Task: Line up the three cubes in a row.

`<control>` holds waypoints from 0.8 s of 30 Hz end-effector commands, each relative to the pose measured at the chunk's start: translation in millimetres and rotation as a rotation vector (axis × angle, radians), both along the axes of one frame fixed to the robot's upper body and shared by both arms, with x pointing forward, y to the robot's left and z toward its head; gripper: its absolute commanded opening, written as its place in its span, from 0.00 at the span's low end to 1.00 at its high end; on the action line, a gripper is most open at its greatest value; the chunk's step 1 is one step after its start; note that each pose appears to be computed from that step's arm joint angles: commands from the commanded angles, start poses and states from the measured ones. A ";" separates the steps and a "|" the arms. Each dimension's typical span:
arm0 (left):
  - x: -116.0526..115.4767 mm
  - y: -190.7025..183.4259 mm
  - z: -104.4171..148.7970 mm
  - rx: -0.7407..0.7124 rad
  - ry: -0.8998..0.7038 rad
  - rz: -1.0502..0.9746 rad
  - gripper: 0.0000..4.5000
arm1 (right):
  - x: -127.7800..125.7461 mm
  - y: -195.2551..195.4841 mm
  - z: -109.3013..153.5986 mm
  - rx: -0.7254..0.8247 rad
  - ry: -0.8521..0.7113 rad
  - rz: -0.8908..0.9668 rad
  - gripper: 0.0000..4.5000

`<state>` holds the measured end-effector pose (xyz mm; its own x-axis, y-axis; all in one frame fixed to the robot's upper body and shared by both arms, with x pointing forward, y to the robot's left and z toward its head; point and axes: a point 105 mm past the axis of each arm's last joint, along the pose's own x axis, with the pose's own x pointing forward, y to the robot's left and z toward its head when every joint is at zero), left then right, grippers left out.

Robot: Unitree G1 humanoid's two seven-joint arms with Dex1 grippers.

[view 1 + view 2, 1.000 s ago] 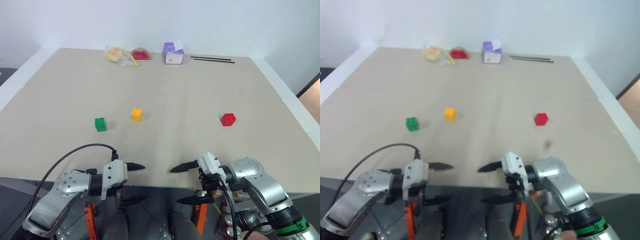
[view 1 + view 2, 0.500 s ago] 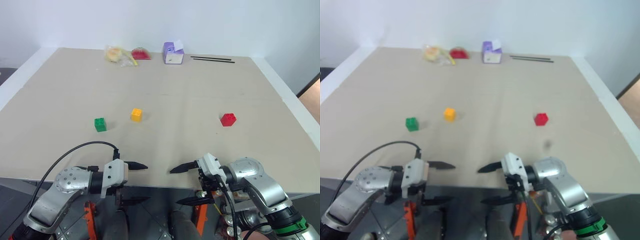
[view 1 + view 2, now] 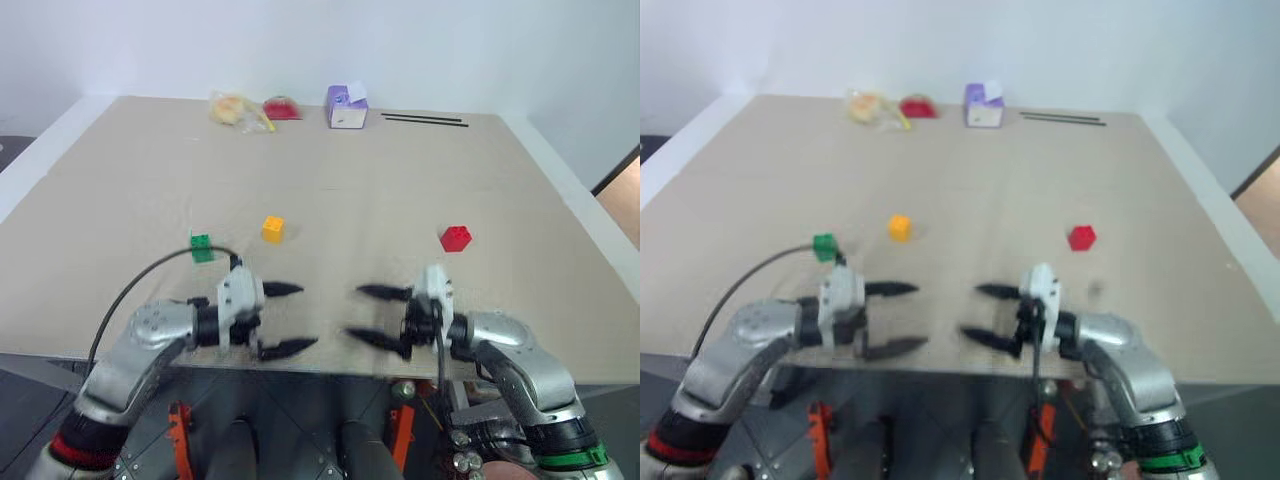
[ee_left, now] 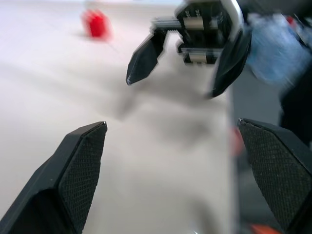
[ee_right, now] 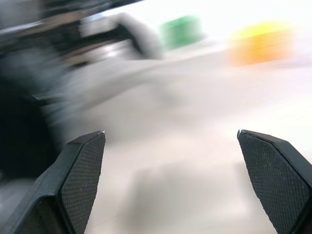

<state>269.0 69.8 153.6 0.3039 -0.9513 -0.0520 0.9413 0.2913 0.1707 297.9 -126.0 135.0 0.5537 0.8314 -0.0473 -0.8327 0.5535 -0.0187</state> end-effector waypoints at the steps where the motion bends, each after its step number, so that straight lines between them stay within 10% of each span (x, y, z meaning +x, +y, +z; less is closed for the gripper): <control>1: 21.9 -14.7 15.2 -0.095 -0.006 0.082 0.99 | 34.7 -43.0 18.4 0.009 -0.052 -0.402 1.00; 7: 40.6 -48.4 29.8 -0.199 0.008 0.104 0.99 | 49.1 -94.5 9.2 -0.018 0.047 -0.769 1.00; 24: 48.8 -76.7 39.3 -0.225 -0.039 0.058 0.99 | 70.4 -134.3 10.8 -0.090 0.173 -0.942 1.00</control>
<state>319.9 -3.8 181.7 0.3758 -0.9162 0.1391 0.9163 0.3898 0.0916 365.4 -249.3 130.3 0.9570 0.0742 -0.2804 -0.0749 0.9972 0.0083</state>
